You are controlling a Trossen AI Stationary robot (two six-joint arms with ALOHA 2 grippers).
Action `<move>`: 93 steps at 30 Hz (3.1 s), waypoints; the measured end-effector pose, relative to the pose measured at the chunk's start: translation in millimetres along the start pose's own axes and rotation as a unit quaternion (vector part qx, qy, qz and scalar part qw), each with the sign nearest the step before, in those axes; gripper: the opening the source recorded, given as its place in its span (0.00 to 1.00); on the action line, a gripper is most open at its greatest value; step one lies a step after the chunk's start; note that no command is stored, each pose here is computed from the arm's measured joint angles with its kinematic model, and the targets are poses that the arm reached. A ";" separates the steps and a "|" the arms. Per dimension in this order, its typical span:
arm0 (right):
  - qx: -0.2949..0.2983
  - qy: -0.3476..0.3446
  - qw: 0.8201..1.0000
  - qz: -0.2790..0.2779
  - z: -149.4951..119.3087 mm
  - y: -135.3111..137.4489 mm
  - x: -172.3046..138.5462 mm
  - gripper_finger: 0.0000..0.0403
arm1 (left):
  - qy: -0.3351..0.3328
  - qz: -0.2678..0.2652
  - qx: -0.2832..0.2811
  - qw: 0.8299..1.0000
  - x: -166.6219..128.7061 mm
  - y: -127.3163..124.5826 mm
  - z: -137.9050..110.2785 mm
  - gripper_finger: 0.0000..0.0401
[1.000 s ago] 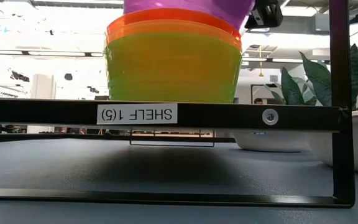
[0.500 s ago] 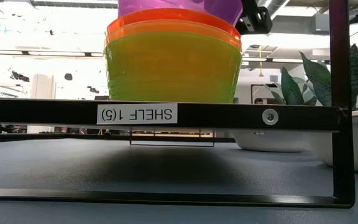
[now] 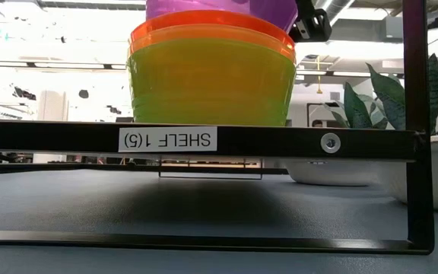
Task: Place and stack bowls onto a shelf
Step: Stack the violet bowl on top of the orange bowl on the shelf, then remove the top white bowl from the stacked bowl
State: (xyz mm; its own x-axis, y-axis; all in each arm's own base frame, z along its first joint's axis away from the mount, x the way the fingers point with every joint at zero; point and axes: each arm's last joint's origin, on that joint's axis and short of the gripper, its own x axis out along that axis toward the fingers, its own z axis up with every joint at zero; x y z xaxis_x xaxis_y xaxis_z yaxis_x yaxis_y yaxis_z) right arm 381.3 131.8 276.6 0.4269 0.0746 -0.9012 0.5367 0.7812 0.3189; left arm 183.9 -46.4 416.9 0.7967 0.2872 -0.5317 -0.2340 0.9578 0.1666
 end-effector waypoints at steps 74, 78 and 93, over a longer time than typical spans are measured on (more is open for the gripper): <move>-0.045 0.034 0.964 -0.259 -14.1 -65.0 -62.6 0.48 | 0.024 -0.018 -0.004 1.000 -0.1 -0.4 -4.3 0.46; -0.083 0.053 0.964 -0.246 -23.6 -74.8 -29.1 0.49 | 0.024 -0.019 -0.009 1.000 -0.1 -0.4 -4.3 0.46; -0.174 0.113 0.961 -0.184 -17.8 -114.9 25.4 0.49 | 0.028 -0.021 -0.027 0.999 -0.1 -0.5 -5.0 0.46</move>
State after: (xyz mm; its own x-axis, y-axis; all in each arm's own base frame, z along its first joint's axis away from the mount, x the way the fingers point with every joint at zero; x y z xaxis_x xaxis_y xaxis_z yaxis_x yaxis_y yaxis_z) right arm 317.5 55.0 211.9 0.0652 -0.1454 -0.9872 0.3290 0.9372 -0.1163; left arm 181.2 -46.8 412.8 0.7745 0.2449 -0.5833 -0.2315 0.9678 0.0991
